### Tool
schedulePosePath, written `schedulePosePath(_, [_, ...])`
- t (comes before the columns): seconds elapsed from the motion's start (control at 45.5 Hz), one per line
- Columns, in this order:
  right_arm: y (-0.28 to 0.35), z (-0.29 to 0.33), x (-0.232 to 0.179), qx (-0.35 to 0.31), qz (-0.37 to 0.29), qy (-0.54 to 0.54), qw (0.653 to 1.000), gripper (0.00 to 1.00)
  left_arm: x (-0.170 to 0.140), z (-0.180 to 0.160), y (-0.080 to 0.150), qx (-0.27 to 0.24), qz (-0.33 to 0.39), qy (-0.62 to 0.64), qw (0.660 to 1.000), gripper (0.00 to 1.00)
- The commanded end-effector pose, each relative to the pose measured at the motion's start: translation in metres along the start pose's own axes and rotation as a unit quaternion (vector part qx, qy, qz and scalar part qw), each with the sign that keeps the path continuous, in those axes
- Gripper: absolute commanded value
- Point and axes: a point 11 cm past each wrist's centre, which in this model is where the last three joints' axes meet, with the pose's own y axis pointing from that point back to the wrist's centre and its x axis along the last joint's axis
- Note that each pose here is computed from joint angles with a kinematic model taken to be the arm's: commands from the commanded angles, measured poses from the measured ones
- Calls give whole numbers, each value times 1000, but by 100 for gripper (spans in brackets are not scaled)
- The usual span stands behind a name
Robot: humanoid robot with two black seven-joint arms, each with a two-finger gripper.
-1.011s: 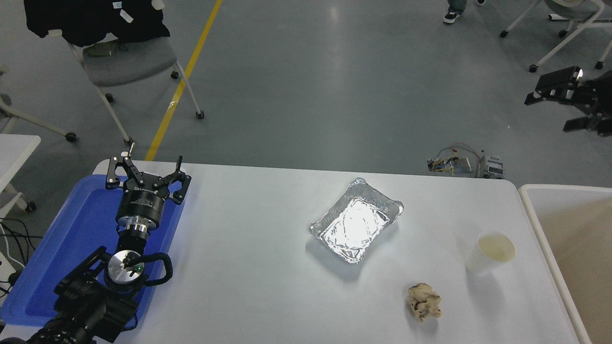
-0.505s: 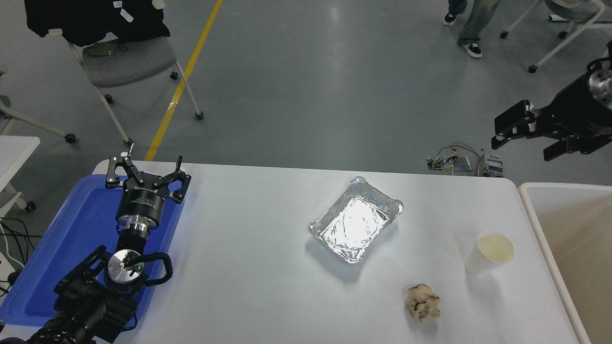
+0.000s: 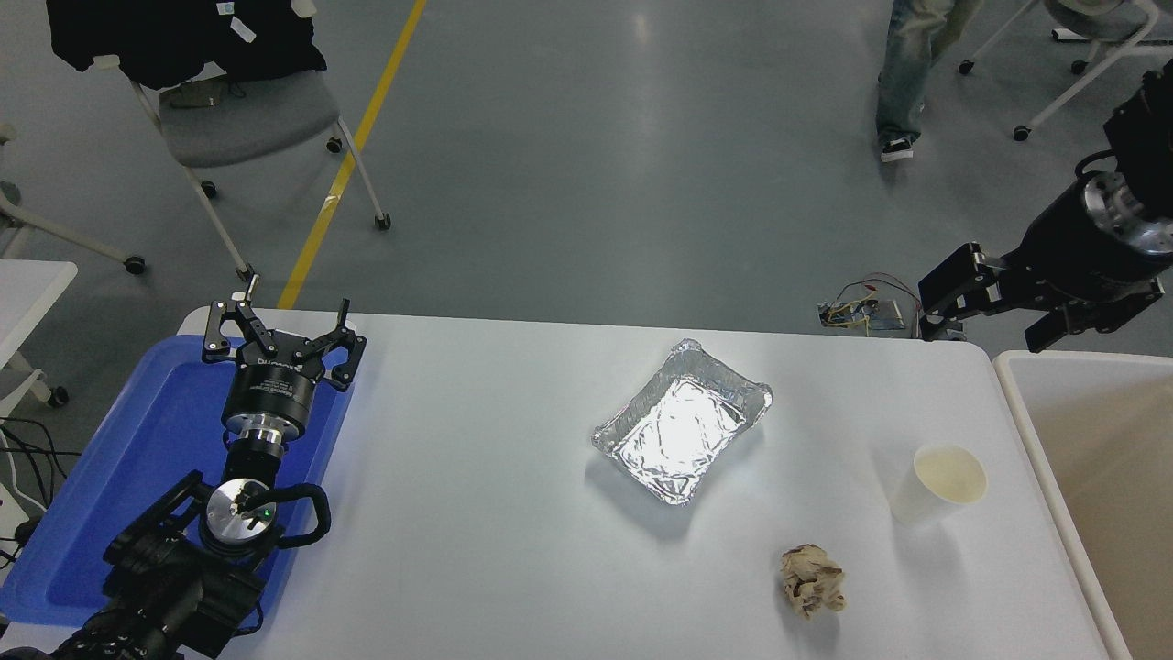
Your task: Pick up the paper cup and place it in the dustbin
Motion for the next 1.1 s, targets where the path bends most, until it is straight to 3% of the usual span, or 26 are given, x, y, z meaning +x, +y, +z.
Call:
schedulePosePath(0.0, [-15,1,-5,-6,-13,4,1000,100,0,0,0,0,0,0,1000,100])
schedulePosePath(0.615, [-125,54,-6,-48,15,24,998,100,0,0,0,-1,0,0,1000,100])
schedulePosePath(1.077, [-176,82,-32,-65,-3,24,998,100,0,0,0,-1,0,0,1000,100])
